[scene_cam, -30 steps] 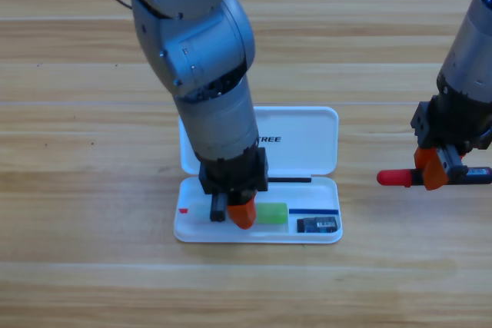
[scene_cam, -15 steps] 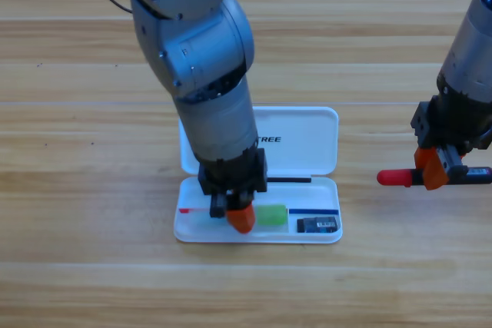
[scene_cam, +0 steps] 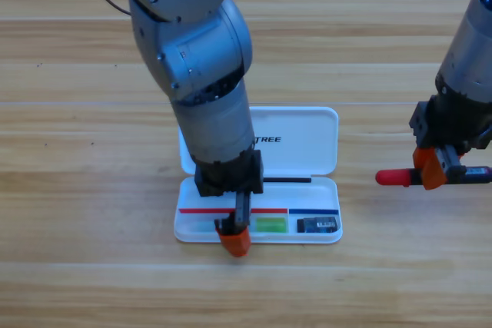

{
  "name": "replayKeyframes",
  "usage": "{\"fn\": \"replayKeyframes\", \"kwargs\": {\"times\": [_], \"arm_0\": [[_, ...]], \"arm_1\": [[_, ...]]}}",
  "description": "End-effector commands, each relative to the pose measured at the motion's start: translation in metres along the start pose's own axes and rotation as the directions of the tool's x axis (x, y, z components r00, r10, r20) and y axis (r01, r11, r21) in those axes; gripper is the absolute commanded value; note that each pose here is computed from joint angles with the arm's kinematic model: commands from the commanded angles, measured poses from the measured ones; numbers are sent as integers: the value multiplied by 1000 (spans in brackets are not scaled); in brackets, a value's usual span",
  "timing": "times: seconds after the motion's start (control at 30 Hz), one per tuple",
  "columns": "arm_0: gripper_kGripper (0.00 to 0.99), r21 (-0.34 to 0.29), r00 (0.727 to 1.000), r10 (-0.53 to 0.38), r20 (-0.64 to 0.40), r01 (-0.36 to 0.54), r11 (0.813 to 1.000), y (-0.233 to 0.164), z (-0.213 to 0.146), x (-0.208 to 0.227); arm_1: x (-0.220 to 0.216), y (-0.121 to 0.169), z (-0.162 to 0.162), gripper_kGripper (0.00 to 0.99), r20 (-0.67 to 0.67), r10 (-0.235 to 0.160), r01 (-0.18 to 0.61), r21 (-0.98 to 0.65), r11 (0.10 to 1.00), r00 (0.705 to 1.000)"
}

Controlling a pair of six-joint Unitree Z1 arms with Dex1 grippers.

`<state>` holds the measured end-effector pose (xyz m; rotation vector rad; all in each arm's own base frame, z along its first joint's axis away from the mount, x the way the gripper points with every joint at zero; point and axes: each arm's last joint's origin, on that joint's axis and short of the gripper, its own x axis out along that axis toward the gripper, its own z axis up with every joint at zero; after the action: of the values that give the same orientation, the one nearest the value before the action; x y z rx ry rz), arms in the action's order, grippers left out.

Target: Clean up eraser and pencils

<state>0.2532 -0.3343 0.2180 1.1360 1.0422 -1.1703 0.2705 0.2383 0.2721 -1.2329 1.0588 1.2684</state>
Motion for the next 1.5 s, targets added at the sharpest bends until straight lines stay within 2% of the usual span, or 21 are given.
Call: {"fn": "replayKeyframes", "kwargs": {"times": [0.03,0.2,0.37,0.43,0.5,0.67,0.77,0.83,0.97,1.5], "arm_0": [[990,-13,1000,29,12,-29,999,-18,-18,-52],[990,-27,986,119,117,-117,993,-47,-62,-135],[990,-160,941,275,199,-246,956,-62,-137,-197],[990,-180,929,310,201,-276,944,-65,-156,-207],[990,-204,930,319,181,-282,938,-65,-170,-205],[990,-218,948,290,135,-257,941,-68,-183,-187],[990,-232,937,315,152,-276,933,-75,-191,-180],[990,-247,928,338,157,-294,923,-77,-195,-178],[990,-263,925,346,155,-299,917,-76,-198,-174],[990,-263,931,334,147,-289,921,-79,-201,-162]], "arm_1": [[4,13,30,0,-17,17,-18,-51,999,1000],[16,11,61,0,-22,28,-30,-70,997,999],[35,-1,95,0,-32,37,-40,-83,996,999],[42,-5,107,0,-31,33,-36,-93,995,999],[49,-11,120,0,-32,29,-32,-97,995,999],[58,-17,147,0,-35,28,-31,-114,993,999],[66,-19,156,0,-36,21,-26,-119,993,999],[71,-22,160,0,-44,18,-23,-121,992,999],[79,-23,162,0,-53,21,-27,-119,993,998],[83,-25,168,0,-48,12,-17,-115,993,999]]}}
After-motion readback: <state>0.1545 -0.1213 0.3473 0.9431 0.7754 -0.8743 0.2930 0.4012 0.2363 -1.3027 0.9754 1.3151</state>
